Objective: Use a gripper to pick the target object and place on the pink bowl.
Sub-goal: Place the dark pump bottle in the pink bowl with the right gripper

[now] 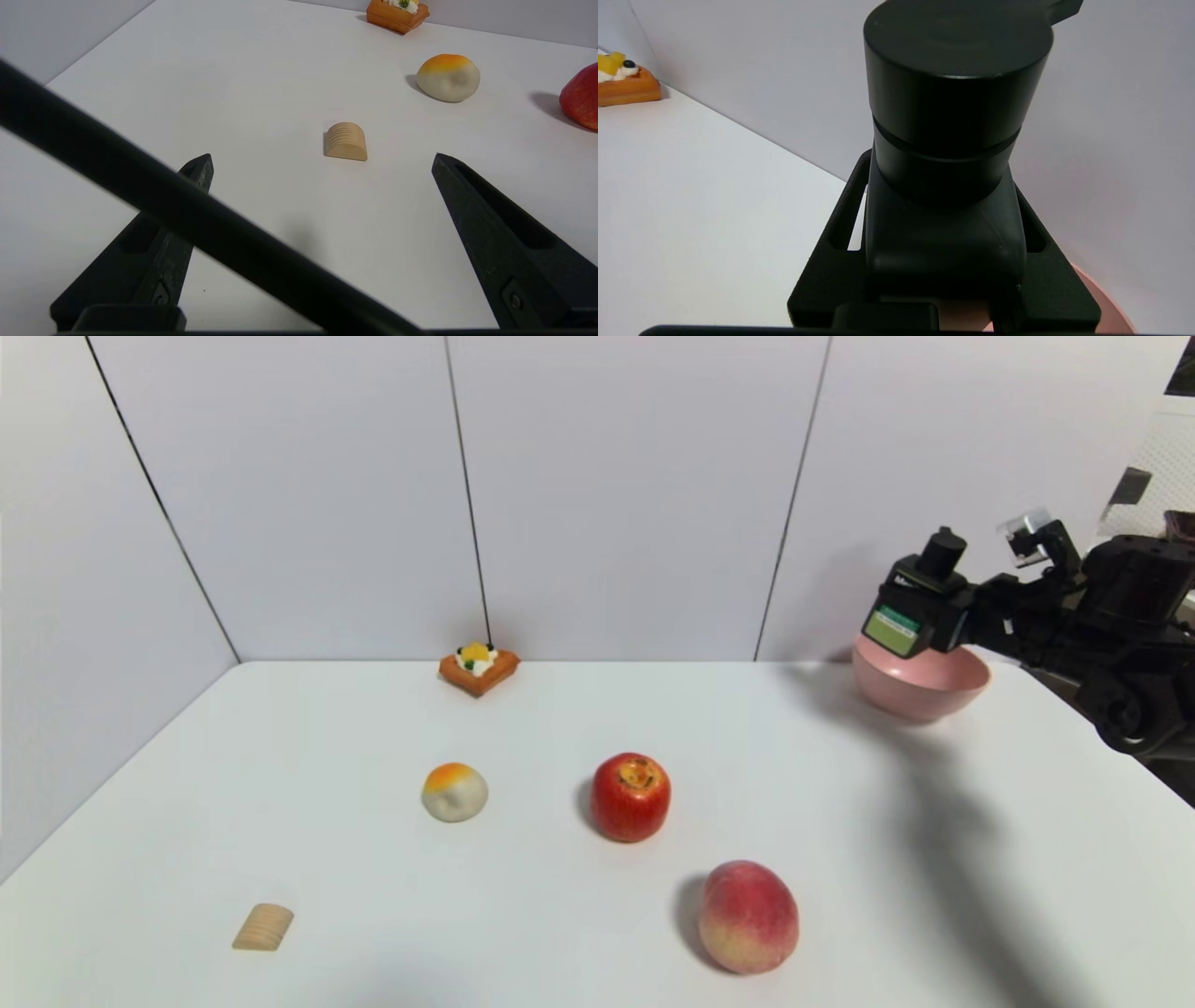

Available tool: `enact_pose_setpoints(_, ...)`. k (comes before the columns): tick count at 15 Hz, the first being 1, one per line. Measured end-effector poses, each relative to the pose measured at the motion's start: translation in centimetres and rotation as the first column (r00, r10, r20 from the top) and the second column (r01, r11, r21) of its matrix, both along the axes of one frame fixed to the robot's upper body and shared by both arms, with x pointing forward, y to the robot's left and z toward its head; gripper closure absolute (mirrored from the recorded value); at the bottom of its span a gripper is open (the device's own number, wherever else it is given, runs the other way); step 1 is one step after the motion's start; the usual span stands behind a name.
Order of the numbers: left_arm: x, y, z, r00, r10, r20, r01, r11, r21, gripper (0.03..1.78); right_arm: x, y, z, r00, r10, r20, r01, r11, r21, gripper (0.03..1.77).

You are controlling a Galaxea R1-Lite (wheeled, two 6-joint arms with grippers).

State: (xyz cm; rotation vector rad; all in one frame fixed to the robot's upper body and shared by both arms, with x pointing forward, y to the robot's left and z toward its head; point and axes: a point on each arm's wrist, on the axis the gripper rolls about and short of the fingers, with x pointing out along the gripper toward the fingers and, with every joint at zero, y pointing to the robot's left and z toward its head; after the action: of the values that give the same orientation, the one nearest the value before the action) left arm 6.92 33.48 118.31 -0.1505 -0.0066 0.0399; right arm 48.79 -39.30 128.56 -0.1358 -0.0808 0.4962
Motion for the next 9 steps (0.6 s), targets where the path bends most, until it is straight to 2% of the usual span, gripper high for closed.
enact_pose_setpoints(9, 0.0, 0.0, 0.0, 1.0, 0.0, 0.0, 0.0, 1.0, 0.0, 0.12, 3.0, -1.3, -0.6, 1.0, -0.018, 0.006, 0.018, 1.0, -0.004, 1.17)
